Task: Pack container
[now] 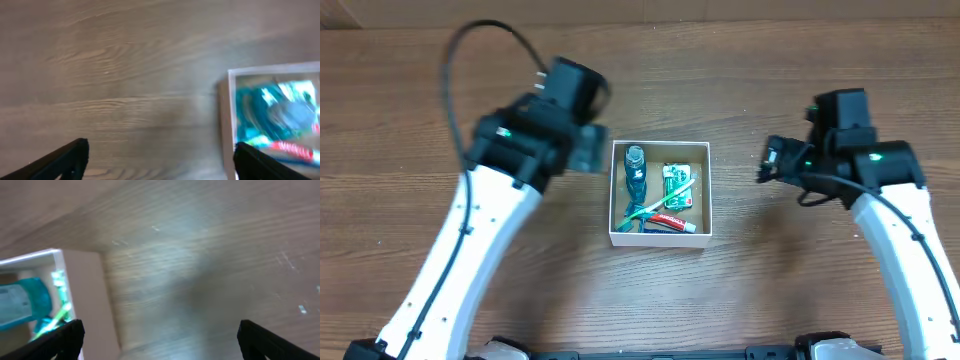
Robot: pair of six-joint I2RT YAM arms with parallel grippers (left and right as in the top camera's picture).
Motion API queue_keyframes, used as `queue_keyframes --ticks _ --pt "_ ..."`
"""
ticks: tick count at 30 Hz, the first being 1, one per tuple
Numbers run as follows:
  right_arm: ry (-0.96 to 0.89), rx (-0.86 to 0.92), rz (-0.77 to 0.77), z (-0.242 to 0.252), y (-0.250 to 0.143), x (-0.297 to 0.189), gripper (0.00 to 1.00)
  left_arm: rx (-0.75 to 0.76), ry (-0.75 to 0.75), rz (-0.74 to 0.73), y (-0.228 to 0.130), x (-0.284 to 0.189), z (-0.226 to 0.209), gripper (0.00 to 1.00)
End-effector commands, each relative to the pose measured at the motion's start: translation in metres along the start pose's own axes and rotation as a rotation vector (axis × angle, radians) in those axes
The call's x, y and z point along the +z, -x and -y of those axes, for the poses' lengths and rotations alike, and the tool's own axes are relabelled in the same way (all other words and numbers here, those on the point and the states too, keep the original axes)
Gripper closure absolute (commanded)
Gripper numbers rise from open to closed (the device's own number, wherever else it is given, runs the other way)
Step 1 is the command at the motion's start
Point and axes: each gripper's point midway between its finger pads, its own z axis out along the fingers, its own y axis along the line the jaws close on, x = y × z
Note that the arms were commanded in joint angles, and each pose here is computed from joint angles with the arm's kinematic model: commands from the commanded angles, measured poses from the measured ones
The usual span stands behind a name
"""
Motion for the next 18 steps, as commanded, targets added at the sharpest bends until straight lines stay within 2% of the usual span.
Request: queue_keyframes --ticks 1,4,8,11,14,18 --pt "0.027 -0.056 0.085 -0.022 0.018 0.002 0.0 -0.201 -0.099 0.014 0.014 0.003 -0.031 0.04" --pt "0.039 -0.074 0.111 -0.032 0.034 0.019 0.0 -0.316 -0.171 0.013 0.022 0.014 -0.054 0.0" --pt "0.081 -0.079 0.226 -0.045 0.066 0.024 0.0 -0.396 -0.133 0.004 0.02 0.023 -0.084 0.0" --pt "0.093 -0.082 0.257 -0.048 0.073 0.021 0.0 -0.397 -0.134 0.035 0.027 0.023 -0.086 0.0" --pt "0.084 -0.078 0.23 -0.044 0.065 0.018 0.0 -0.345 -0.131 -0.002 0.018 0.023 -0.085 0.0" --pt "0.104 -0.076 0.289 -0.041 0.061 -0.022 0.0 -0.253 -0.138 0.009 0.007 0.003 -0.079 0.0"
